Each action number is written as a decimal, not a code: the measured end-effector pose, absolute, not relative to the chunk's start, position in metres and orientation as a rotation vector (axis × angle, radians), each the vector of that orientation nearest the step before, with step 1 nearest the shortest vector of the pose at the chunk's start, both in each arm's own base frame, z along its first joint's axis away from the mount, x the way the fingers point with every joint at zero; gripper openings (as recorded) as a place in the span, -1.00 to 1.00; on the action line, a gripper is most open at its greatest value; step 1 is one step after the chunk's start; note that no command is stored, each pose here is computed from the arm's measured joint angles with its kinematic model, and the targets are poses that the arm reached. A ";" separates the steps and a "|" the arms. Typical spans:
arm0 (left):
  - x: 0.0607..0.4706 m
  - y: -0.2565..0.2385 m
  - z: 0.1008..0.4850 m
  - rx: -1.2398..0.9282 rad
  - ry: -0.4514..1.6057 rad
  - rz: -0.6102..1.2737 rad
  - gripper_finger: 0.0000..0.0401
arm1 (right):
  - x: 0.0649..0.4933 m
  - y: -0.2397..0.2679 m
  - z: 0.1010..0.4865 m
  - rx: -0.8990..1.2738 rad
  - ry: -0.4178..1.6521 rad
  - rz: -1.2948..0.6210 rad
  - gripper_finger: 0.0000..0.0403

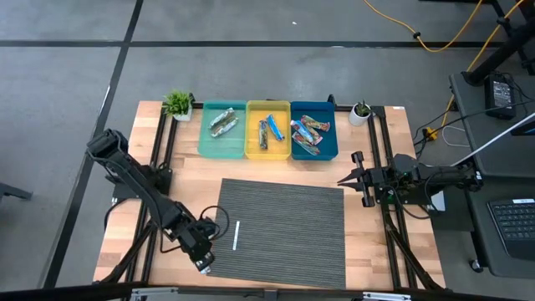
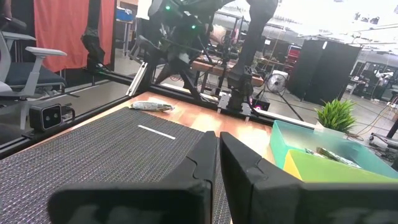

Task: Pick and place Granola Bars by type
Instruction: Put the yellow granola bar into the green bin

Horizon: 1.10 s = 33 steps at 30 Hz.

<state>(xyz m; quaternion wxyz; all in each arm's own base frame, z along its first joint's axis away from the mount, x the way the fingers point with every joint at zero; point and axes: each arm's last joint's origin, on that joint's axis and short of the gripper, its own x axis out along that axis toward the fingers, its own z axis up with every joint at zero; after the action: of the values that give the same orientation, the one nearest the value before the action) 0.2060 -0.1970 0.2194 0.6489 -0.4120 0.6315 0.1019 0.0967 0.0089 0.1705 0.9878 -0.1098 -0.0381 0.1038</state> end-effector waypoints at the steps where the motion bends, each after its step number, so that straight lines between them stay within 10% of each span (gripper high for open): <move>1: 0.207 -0.198 0.218 -0.956 1.440 0.249 -0.29 | 0.097 0.009 0.170 -0.220 -0.076 0.209 -0.87; 33: 0.221 -0.205 0.164 -0.990 1.614 0.539 0.37 | 0.097 0.009 0.170 -0.220 -0.077 0.208 -0.87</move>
<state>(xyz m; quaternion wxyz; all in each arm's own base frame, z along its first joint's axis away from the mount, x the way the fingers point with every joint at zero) 0.2206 -0.2051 0.1637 0.5535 -0.4189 0.6828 0.2280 0.0967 0.0089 0.1705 0.9878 -0.1098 -0.0382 0.1037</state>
